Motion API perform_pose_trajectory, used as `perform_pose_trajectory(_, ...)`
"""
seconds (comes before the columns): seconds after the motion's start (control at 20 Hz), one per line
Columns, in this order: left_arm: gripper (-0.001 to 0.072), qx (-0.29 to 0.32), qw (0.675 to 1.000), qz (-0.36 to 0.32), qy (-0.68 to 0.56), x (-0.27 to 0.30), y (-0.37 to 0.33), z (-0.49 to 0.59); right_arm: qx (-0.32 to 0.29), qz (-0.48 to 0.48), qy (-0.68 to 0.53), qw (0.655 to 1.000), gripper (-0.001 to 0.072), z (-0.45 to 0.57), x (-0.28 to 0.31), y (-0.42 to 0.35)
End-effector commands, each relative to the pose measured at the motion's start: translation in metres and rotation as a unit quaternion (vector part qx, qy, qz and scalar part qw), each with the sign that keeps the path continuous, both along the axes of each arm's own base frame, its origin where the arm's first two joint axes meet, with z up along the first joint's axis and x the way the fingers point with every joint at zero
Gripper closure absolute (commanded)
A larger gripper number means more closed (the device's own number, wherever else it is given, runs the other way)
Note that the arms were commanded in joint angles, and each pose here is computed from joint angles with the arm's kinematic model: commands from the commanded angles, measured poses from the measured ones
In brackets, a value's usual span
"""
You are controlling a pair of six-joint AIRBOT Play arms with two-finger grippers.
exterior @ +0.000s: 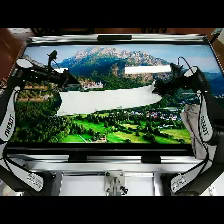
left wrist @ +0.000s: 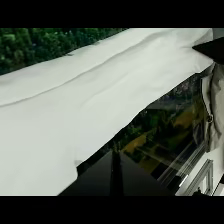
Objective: Fold the shirts.
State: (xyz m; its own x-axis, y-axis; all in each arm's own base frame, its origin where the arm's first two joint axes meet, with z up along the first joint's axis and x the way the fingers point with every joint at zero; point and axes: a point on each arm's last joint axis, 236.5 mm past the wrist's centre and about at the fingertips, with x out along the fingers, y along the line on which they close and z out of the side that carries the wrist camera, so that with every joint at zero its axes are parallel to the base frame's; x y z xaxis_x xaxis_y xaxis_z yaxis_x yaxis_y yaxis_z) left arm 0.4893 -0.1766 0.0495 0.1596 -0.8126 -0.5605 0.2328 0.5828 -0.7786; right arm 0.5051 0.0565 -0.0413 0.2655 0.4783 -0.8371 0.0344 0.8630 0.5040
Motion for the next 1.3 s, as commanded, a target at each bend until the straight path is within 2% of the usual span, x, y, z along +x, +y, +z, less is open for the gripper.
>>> perform_pose_trajectory(0.0, 0.0676, -0.020, 1.000, 0.023, 0.001, 0.008, -0.054, 0.008, -0.005, 0.011, -0.067, 0.998, 0.0642, 0.080, -0.007, 0.005)
perform_pose_trajectory(0.1, 0.0678, -0.024, 0.999, 0.032, 0.007, 0.006, -0.085, 0.009, -0.005, 0.019, -0.087, 0.996, 0.0642, 0.123, -0.026, 0.010)
perform_pose_trajectory(0.2, 0.0678, -0.012, 1.000, 0.007, 0.009, -0.010, -0.118, 0.004, -0.016, 0.023, -0.104, 0.994, 0.0641, 0.161, -0.048, 0.012)
perform_pose_trajectory(0.35, 0.0678, 0.041, 0.998, -0.041, 0.013, -0.043, -0.155, -0.016, -0.034, 0.006, -0.132, 0.991, 0.0642, 0.206, -0.074, 0.007)
perform_pose_trajectory(0.55, 0.0678, 0.038, 0.996, -0.078, -0.014, -0.080, -0.226, -0.018, -0.028, 0.004, -0.147, 0.989, 0.0642, 0.247, -0.112, 0.014)
perform_pose_trajectory(0.7, 0.0676, 0.002, 0.998, -0.060, -0.029, -0.095, -0.288, -0.021, -0.028, 0.000, -0.156, 0.987, 0.0642, 0.268, -0.136, 0.017)
perform_pose_trajectory(0.95, 0.0676, -0.094, 0.994, -0.025, 0.049, -0.119, -0.356, -0.039, -0.026, -0.007, -0.170, 0.985, 0.0641, 0.293, -0.167, 0.021)
perform_pose_trajectory(1.1, 0.0676, -0.141, 0.987, -0.029, 0.070, -0.127, -0.373, -0.039, -0.029, -0.010, -0.171, 0.985, 0.0641, 0.300, -0.180, 0.021)
perform_pose_trajectory(1.25, 0.0678, -0.148, 0.987, -0.044, 0.048, -0.117, -0.359, -0.026, -0.056, -0.023, -0.160, 0.985, 0.0641, 0.292, -0.179, 0.008)
